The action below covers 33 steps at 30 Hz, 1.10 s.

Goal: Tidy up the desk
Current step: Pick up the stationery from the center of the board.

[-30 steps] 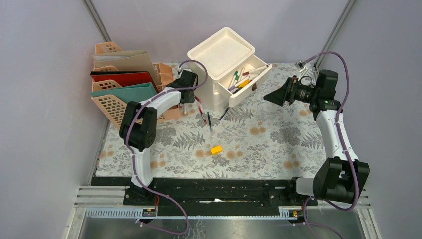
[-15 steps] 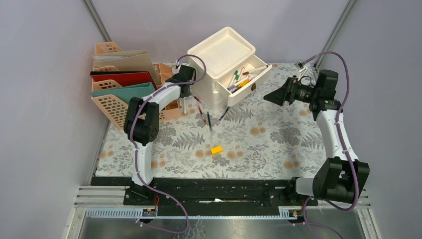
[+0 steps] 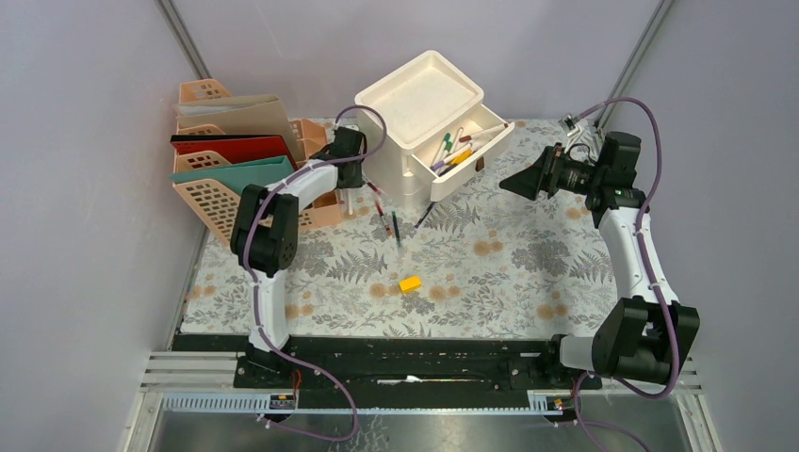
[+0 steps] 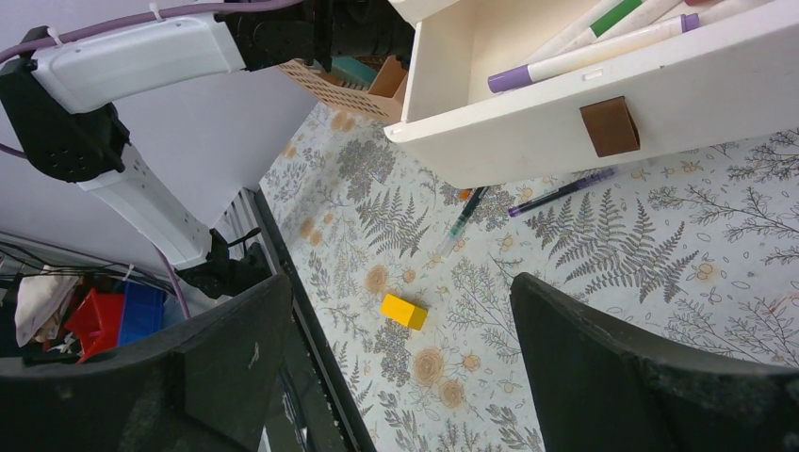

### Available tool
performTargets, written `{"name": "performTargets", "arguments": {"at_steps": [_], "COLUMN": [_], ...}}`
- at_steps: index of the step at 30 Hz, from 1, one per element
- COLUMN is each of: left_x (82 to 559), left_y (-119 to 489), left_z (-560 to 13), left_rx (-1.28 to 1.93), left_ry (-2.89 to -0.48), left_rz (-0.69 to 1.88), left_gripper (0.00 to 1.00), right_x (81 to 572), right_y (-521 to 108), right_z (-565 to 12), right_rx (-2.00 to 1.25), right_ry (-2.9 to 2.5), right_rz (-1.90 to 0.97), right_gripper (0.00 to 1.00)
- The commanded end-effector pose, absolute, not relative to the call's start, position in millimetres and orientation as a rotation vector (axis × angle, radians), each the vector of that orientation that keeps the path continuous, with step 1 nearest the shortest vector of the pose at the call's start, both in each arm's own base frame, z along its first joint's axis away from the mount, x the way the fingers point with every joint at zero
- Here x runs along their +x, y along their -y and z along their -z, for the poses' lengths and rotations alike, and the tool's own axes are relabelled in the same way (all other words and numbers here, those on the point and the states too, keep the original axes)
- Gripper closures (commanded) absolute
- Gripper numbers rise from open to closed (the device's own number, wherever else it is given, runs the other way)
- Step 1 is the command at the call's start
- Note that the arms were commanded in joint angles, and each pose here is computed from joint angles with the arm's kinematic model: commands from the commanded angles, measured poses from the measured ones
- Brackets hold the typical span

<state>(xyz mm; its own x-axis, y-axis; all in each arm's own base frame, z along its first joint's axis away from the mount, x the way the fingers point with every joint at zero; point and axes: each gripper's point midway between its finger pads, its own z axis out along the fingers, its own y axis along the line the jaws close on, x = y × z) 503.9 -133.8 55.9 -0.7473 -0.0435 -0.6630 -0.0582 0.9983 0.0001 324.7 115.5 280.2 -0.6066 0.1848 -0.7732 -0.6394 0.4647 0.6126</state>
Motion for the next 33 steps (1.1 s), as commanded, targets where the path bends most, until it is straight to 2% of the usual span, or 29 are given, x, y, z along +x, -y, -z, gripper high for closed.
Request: {"name": "performTargets", "arguments": {"at_steps": [1, 5, 9, 15, 24, 29, 33], "left_x": [497, 499, 507, 531, 554, 557, 550], "left_y": [150, 169, 194, 226, 268, 251, 216], "left_z": [-93, -115, -120, -118, -107, -113, -125], "left_rx": [-0.046, -0.061, -0.125, -0.227, -0.241, -0.233, -0.195], "left_ry": [-2.352, -2.300, -2.296, -2.273, -2.272, -2.269, -2.279], "left_rz": [0.143, 0.295, 0.466, 0.656, 0.883, 0.757, 0.508], "left_gripper": [0.67, 0.66, 0.71, 0.74, 0.74, 0.70, 0.58], "right_x": [324, 324, 324, 321, 322, 322, 322], "right_y": [-116, -116, -116, -117, -116, -116, -116], "right_z": [-285, -285, -287, -289, -290, -289, -288], "right_rx": [-0.434, -0.433, -0.434, -0.440, -0.442, -0.443, -0.441], "right_ry": [-1.836, -1.836, -1.833, -1.827, -1.826, -1.826, -1.828], "right_rz": [-1.247, -1.249, -1.249, -1.247, -1.247, -1.247, -1.247], "right_gripper": [0.08, 0.08, 0.08, 0.08, 0.08, 0.08, 0.08]}}
